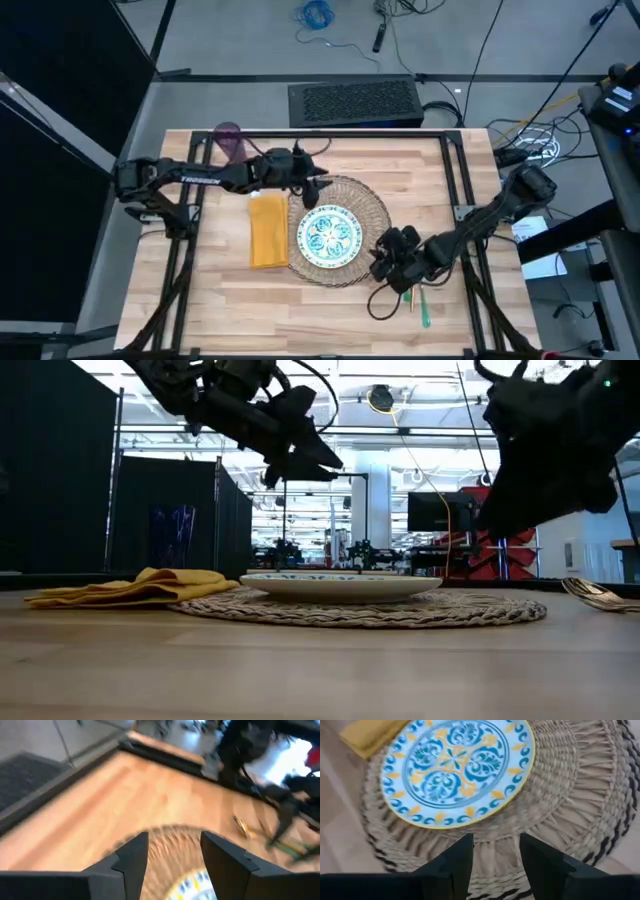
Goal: Set table place
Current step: Put the green fork on the yellow table napkin
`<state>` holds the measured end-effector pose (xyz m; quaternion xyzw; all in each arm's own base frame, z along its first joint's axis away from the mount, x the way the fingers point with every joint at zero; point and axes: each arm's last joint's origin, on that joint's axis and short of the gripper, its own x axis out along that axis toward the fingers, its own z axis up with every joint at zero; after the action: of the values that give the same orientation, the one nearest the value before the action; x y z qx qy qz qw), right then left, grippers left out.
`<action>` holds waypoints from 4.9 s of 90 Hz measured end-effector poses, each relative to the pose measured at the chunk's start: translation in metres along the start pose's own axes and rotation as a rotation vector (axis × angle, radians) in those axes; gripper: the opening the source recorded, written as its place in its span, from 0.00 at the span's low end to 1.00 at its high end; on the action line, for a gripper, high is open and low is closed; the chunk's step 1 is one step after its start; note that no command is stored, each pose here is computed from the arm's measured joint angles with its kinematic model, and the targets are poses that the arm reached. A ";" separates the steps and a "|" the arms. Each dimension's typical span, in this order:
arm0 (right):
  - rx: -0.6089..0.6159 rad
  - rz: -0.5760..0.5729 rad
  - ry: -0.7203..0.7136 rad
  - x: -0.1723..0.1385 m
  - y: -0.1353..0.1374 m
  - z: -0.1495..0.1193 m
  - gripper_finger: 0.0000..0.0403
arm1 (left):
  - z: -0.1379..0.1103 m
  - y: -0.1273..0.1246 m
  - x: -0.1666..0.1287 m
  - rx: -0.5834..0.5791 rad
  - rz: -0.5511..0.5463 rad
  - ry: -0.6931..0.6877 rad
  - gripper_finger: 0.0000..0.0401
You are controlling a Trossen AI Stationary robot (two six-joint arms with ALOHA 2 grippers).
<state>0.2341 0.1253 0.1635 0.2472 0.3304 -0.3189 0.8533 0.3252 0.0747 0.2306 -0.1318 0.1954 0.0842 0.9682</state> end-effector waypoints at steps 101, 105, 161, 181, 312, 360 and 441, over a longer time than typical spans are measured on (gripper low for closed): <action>0.183 0.336 0.387 0.033 0.020 0.057 0.33 | -0.023 -0.042 -0.084 -0.026 0.112 0.444 0.42; 0.176 0.267 0.433 0.022 0.025 0.057 0.32 | -0.026 -0.046 -0.079 -0.005 0.134 0.431 0.42; 0.381 -0.220 0.650 -0.052 0.091 -0.011 0.26 | -0.058 -0.060 -0.047 0.013 0.147 0.526 0.42; 0.407 -0.308 0.636 -0.071 0.085 -0.031 0.33 | -0.057 -0.059 -0.047 0.038 0.144 0.518 0.42; 0.434 -0.343 0.702 -0.044 -0.014 -0.080 0.01 | -0.053 -0.060 -0.045 0.052 0.108 0.488 0.42; 0.546 -0.175 0.518 -0.076 0.037 -0.018 0.00 | -0.056 -0.052 -0.056 0.126 0.187 0.560 0.42; 0.318 0.310 0.155 0.151 0.101 0.163 0.00 | -0.054 -0.035 -0.152 0.120 0.534 0.677 0.42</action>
<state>0.4584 0.0330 0.1834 0.4502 0.2985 -0.2121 0.8144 0.1752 0.0084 0.2512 -0.0404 0.5336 0.2720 0.7998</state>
